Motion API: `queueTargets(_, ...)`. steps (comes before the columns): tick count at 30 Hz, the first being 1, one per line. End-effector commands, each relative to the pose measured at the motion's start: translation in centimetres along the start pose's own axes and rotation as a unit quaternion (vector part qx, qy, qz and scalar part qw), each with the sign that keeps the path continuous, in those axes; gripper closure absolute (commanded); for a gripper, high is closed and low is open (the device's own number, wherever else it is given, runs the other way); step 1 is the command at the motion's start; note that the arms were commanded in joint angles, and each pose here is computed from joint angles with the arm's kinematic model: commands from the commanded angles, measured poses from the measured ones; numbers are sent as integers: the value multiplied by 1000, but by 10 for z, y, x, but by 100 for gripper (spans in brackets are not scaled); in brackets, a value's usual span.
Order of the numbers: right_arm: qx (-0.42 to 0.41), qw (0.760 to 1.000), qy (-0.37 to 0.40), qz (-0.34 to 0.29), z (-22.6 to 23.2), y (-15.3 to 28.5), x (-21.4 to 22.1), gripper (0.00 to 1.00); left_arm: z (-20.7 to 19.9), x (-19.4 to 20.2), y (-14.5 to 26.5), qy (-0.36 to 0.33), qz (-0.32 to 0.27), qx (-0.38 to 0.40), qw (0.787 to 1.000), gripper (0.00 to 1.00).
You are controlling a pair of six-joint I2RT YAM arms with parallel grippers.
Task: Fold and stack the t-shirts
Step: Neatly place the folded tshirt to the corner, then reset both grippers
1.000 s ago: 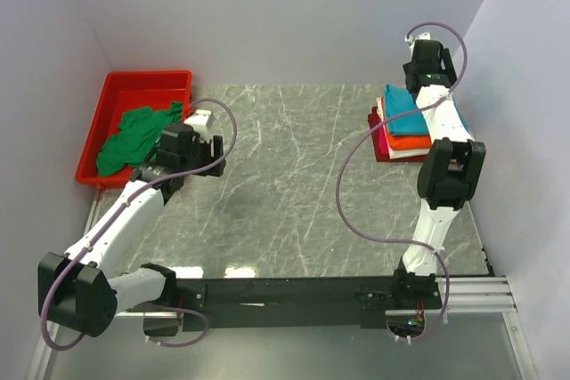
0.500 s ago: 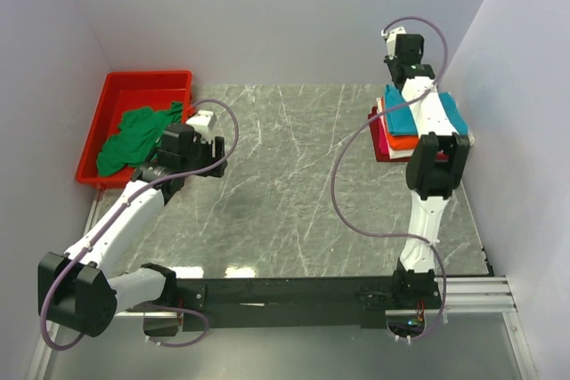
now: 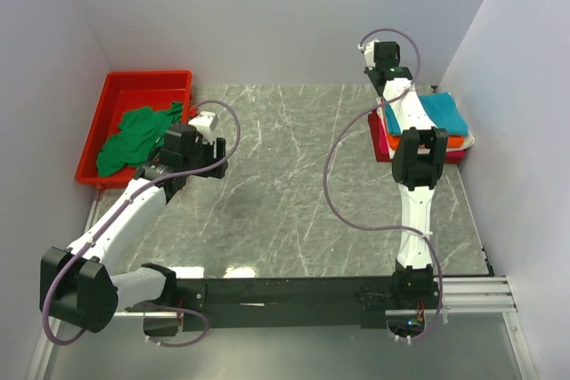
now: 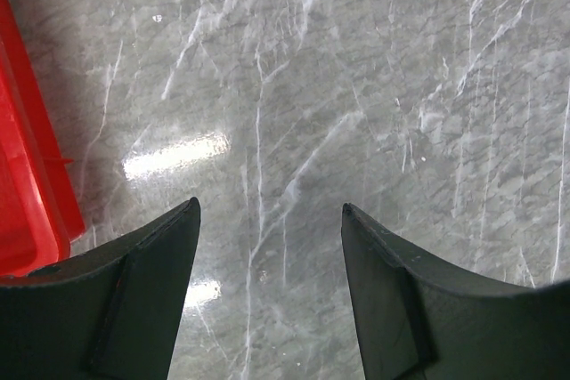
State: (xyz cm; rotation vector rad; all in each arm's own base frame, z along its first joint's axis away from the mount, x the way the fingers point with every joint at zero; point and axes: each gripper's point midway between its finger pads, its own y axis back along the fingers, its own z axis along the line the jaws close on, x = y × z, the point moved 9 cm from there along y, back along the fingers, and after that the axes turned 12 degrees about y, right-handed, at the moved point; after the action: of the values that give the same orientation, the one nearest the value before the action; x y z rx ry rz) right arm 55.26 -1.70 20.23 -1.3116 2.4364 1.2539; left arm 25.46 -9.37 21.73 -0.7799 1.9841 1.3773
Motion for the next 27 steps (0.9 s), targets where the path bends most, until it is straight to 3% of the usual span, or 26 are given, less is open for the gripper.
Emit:
queueTargets(1, -38, 998, 37, -24, 18, -1, -12, 62, -4, -5, 1, -11, -8, 16, 1000, 30)
queueTargets(6, -56, 996, 27, -66, 12, 12, -22, 62, -4, -4, 1, -11, -8, 16, 1000, 30)
queueTargets(15, 17, 989, -29, -145, -39, 116, -21, 62, -6, -7, 6, -14, -18, 21, 1000, 30)
queueTargets(27, -5, 999, 44, -30, 4, 105, 87, 63, -11, -7, 9, -17, -21, 34, 999, 30)
